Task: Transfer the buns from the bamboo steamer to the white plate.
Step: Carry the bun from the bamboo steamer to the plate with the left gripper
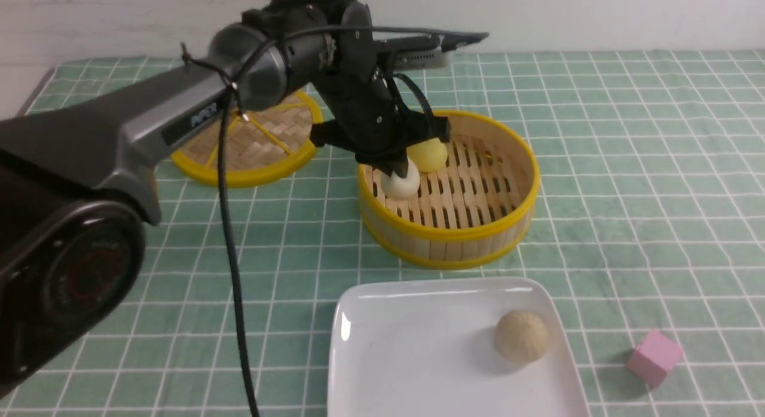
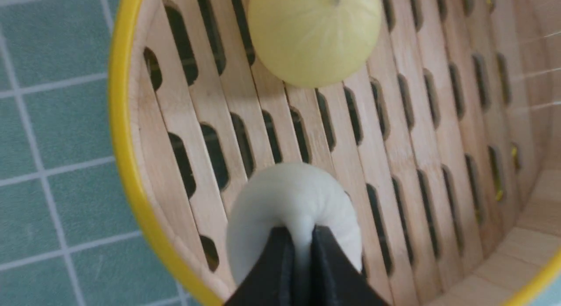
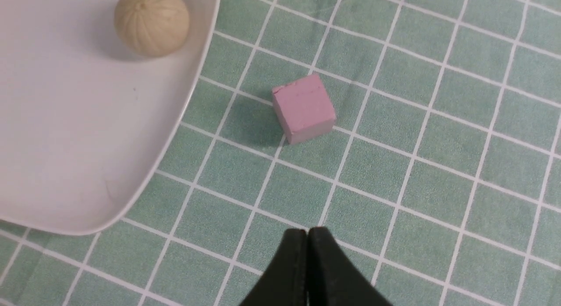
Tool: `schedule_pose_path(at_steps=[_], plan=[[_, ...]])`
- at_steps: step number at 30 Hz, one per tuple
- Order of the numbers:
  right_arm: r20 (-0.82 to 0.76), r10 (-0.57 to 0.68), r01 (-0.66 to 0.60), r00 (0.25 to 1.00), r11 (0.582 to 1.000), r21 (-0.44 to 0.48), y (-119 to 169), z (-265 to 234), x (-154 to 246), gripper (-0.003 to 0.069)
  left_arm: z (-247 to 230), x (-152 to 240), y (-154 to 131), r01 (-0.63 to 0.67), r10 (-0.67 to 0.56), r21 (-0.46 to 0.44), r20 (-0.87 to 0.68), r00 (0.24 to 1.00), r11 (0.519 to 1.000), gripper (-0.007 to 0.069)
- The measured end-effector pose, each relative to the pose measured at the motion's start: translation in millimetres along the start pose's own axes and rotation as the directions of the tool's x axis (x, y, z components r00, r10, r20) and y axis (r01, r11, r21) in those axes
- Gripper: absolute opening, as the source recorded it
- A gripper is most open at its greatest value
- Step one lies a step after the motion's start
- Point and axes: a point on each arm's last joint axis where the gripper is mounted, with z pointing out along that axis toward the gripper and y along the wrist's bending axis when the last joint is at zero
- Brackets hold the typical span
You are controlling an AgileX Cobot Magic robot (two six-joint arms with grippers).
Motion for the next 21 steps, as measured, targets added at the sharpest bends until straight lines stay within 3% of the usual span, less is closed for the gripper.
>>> schedule_pose_path(at_steps=[4, 8, 14, 21], plan=[[0.000, 0.001, -0.001, 1.000, 1.000, 0.001, -0.1, 0.0, 0.0, 0.0025, -69.2, 5.4, -8.7, -0.037, 0.037, 0.010, -0.010, 0.999, 0.999, 0.0029], [0.003, 0.001, -0.001, 1.000, 1.000, 0.001, -0.1, 0.0, -0.3, 0.0032, -90.6, 35.6, -19.6, -0.108, 0.106, -0.007, -0.123, 0.987, 0.994, 0.0030], [0.004, 0.001, -0.001, 1.000, 1.000, 0.001, -0.1, 0.0, -0.4, 0.0039, -36.8, 106.5, -46.6, -0.186, 0.186, 0.032, -0.318, 0.929, 0.982, 0.0033], [0.006, 0.001, -0.001, 1.000, 1.000, 0.001, -0.1, 0.0, -0.6, 0.0043, 2.0, 135.5, -65.5, -0.145, 0.160, 0.071, -0.303, 0.939, 0.987, 0.0043]])
